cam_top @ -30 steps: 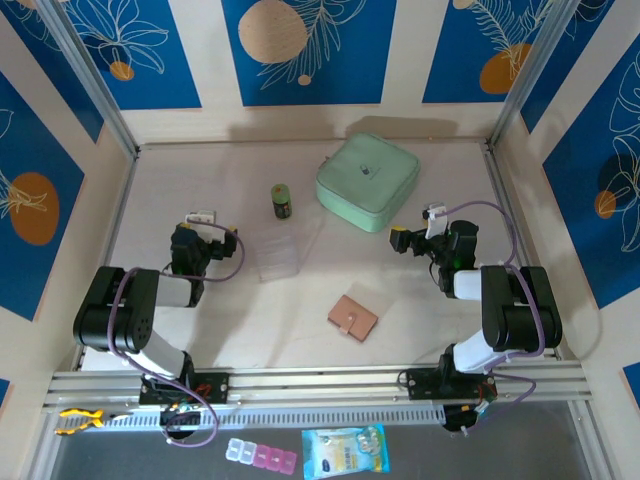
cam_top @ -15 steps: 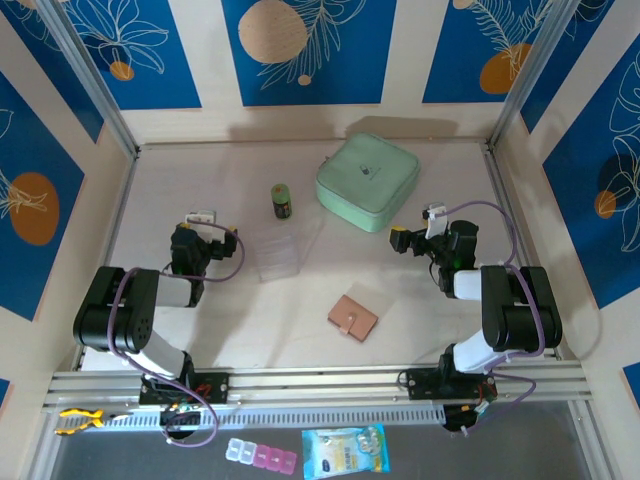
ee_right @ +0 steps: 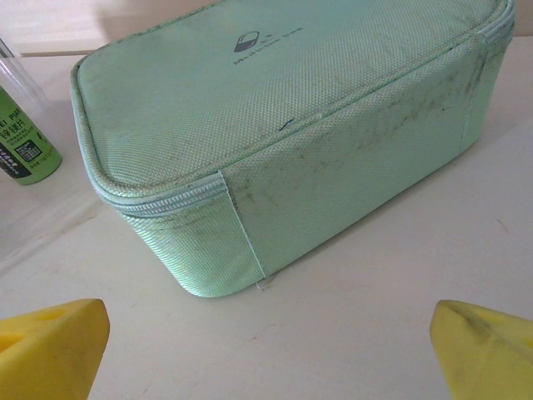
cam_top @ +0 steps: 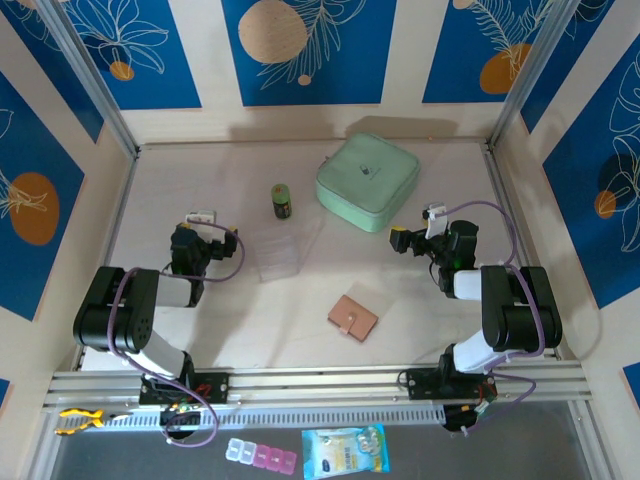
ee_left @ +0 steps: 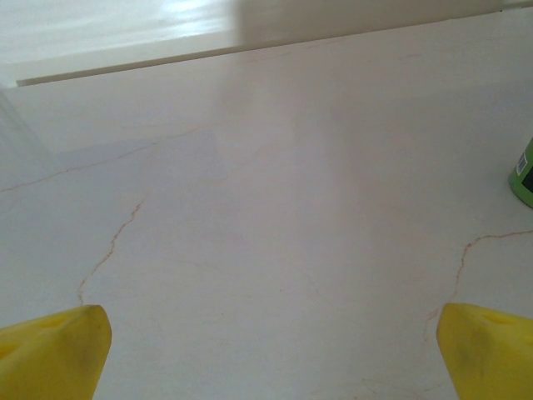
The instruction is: Take the credit cards out of the card holder
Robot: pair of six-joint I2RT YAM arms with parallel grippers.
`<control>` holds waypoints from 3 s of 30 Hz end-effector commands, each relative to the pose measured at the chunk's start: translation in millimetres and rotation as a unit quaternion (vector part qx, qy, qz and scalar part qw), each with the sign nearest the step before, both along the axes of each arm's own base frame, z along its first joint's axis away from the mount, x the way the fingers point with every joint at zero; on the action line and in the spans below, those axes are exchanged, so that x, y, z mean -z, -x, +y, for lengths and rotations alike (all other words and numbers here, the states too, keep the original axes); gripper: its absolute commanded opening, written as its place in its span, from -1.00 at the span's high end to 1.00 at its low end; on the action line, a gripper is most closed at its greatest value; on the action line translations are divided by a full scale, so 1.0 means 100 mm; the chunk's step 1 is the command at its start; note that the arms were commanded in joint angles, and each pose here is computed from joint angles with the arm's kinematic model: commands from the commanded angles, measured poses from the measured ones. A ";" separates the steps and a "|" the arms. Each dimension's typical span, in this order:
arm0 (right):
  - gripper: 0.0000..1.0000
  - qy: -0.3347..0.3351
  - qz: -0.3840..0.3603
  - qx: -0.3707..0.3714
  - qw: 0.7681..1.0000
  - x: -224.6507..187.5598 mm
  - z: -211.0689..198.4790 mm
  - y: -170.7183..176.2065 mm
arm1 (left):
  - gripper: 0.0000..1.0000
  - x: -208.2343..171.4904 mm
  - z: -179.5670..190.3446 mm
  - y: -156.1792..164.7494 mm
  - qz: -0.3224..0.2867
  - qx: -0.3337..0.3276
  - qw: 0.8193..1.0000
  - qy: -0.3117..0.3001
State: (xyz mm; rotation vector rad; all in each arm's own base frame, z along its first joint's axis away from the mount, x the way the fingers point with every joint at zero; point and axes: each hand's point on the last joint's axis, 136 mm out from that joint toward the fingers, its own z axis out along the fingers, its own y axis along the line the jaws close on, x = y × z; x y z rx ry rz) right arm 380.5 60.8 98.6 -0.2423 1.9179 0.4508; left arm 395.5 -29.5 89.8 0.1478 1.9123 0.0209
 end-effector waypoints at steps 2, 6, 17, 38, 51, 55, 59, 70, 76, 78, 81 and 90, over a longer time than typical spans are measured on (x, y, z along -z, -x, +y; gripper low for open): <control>-0.98 0.009 -0.015 0.000 1.000 -0.06 0.00 0.00 | -1.00 -0.05 0.05 0.00 -0.008 -0.010 1.000 0.002; -0.98 0.018 -0.006 -0.004 1.000 -0.14 0.04 0.00 | -0.99 -0.18 0.07 0.01 -0.010 -0.017 1.000 0.001; -1.00 0.033 0.069 0.009 0.997 -0.33 0.14 0.06 | -1.00 -0.68 0.16 0.11 -0.009 -0.053 0.998 0.018; -0.72 -0.034 0.340 -0.010 0.940 -0.39 1.02 1.07 | -0.86 -0.76 -0.19 0.63 0.217 -0.102 0.938 0.251; -0.67 -0.040 0.399 -0.034 0.915 -0.39 1.26 1.34 | -0.62 -0.34 -0.88 0.84 0.365 -0.029 0.903 0.225; -0.67 -0.038 0.395 -0.033 0.917 -0.41 1.28 1.33 | -0.33 -0.18 -1.00 0.81 0.396 -0.053 0.890 0.219; -0.67 -0.032 0.394 -0.031 0.918 -0.42 1.27 1.34 | -0.01 -0.06 -1.08 0.75 0.414 -0.070 0.885 0.203; -0.67 -0.022 0.396 -0.023 0.918 -0.39 1.21 1.44 | 0.46 0.18 -1.16 0.66 0.445 -0.086 0.874 0.174; -0.68 -0.022 0.391 -0.018 0.920 -0.39 1.17 1.47 | 0.63 0.23 -1.18 0.62 0.449 -0.085 0.875 0.160; -0.68 -0.021 0.392 -0.016 0.920 -0.37 1.16 1.48 | 0.72 0.23 -1.19 0.62 0.452 -0.084 0.874 0.155; -0.68 -0.021 0.393 -0.014 0.919 -0.36 1.15 1.49 | 0.83 0.19 -1.24 0.59 0.451 -0.077 0.877 0.147; -0.68 -0.019 0.387 -0.014 0.922 -0.36 1.14 1.47 | 0.95 0.08 -1.60 0.44 0.454 -0.050 0.882 0.114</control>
